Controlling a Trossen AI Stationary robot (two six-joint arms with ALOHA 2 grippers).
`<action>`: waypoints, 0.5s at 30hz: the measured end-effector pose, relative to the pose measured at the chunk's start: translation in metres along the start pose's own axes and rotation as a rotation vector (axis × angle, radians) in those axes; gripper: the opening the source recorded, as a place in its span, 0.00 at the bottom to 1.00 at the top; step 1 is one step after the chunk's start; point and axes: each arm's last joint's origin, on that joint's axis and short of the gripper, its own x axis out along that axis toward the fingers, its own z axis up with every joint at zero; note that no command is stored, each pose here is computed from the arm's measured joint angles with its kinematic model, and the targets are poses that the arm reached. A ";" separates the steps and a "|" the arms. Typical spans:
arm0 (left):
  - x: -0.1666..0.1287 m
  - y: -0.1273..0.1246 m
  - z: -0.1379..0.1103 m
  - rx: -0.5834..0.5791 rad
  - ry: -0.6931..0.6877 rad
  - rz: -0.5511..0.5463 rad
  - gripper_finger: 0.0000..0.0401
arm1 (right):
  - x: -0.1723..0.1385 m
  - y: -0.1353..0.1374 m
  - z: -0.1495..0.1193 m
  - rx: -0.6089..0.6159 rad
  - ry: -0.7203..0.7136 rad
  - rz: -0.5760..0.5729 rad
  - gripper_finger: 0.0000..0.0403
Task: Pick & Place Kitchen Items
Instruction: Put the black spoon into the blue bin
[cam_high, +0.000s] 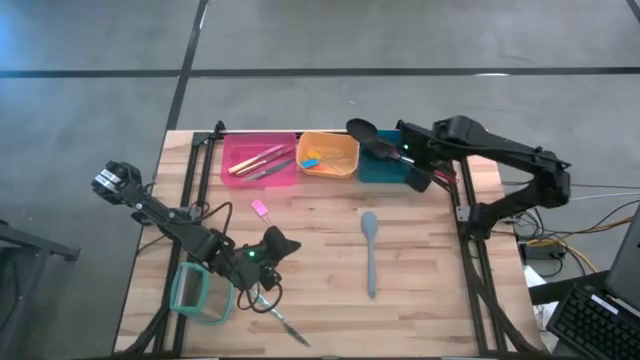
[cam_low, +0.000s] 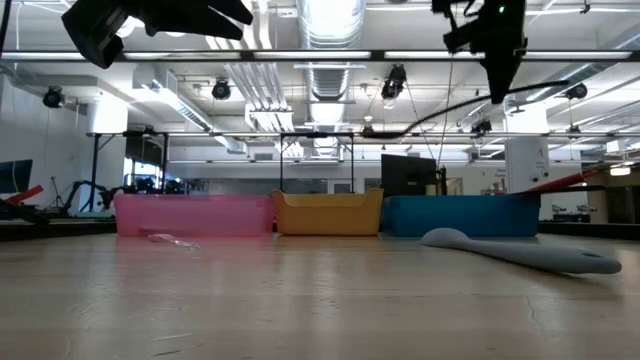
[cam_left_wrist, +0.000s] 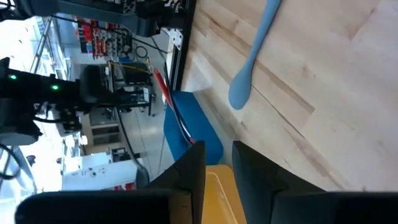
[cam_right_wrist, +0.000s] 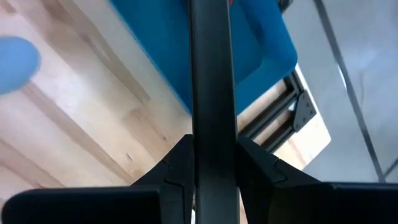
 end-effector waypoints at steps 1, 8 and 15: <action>0.000 0.000 0.000 -0.012 0.000 0.000 0.21 | 0.005 -0.002 0.002 0.002 0.021 -0.005 0.19; 0.000 0.000 0.000 -0.053 0.000 0.000 0.20 | 0.039 -0.020 -0.001 0.096 0.161 0.041 0.19; 0.000 0.000 0.000 -0.054 0.000 0.000 0.20 | 0.071 -0.025 -0.009 0.110 0.185 0.075 0.19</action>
